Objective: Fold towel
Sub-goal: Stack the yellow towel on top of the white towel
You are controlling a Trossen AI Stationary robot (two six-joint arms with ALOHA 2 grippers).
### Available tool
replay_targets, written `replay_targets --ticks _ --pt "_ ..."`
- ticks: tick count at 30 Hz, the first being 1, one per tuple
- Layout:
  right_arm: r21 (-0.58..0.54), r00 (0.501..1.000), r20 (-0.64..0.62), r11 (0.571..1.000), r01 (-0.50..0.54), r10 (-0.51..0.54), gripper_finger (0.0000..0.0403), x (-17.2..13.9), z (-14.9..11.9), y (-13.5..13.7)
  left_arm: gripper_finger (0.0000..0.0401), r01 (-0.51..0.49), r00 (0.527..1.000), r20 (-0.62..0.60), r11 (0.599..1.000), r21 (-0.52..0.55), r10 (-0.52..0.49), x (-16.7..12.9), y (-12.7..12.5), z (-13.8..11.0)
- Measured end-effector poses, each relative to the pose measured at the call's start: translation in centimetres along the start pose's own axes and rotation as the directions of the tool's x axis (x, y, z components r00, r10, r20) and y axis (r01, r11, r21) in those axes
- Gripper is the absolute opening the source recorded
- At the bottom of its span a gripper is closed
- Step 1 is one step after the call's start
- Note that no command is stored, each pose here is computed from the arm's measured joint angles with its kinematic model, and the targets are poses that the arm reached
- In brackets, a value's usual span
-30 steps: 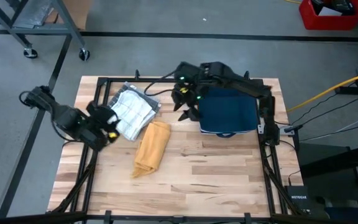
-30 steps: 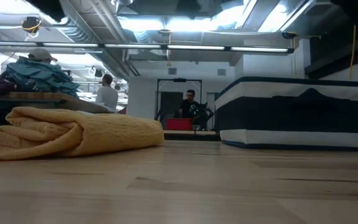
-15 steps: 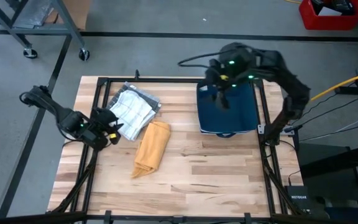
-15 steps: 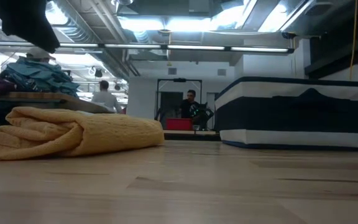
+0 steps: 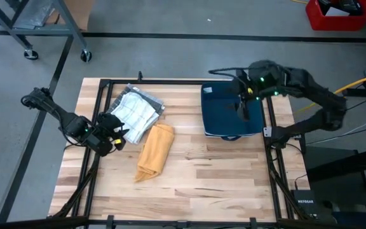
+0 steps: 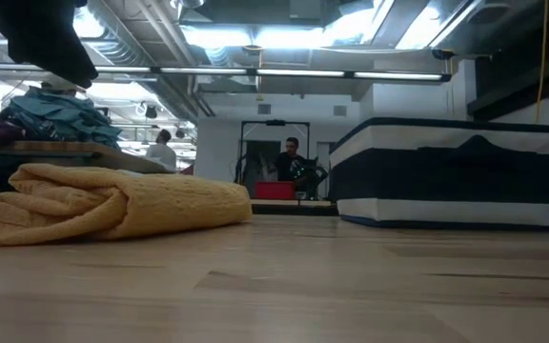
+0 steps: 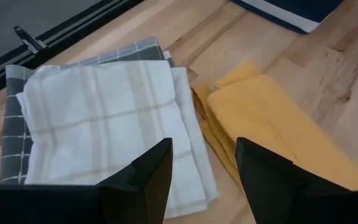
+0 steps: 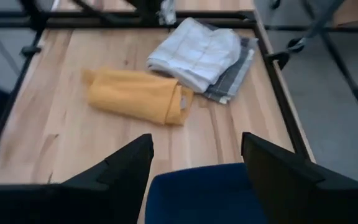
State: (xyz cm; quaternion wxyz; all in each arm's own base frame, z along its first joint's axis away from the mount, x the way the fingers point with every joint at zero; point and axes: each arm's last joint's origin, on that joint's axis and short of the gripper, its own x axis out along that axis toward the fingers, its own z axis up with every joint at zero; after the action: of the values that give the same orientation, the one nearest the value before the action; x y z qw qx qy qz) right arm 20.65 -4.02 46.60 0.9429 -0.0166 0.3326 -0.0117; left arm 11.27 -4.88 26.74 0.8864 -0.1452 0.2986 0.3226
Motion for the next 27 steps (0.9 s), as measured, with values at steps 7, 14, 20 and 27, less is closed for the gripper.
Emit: replay_targets --ticks 7,14,20,27 --pt "0.124 0.980 0.172 0.989 0.083 -0.104 0.0255 2.9 -6.4 0.4 0.0169 0.000 1.000 0.000 0.999 -0.053 0.000 0.0 0.0 0.0" --pt "0.320 0.976 0.219 0.946 -0.055 -0.018 0.0255 9.2 -11.3 0.6 0.0169 0.000 1.000 0.000 0.982 -0.190 0.000 0.0 0.0 0.0" --pt "0.433 0.976 0.217 0.895 -0.108 0.014 0.0255 14.7 -13.4 0.3 0.0169 0.019 1.000 0.008 0.961 -0.275 -0.018 0.1 -0.4 0.1" --pt "0.611 0.969 0.232 0.762 -0.212 0.083 0.0255 19.9 -13.6 -0.1 0.0169 0.030 0.999 -0.002 0.952 -0.304 -0.033 0.7 -1.9 -0.1"
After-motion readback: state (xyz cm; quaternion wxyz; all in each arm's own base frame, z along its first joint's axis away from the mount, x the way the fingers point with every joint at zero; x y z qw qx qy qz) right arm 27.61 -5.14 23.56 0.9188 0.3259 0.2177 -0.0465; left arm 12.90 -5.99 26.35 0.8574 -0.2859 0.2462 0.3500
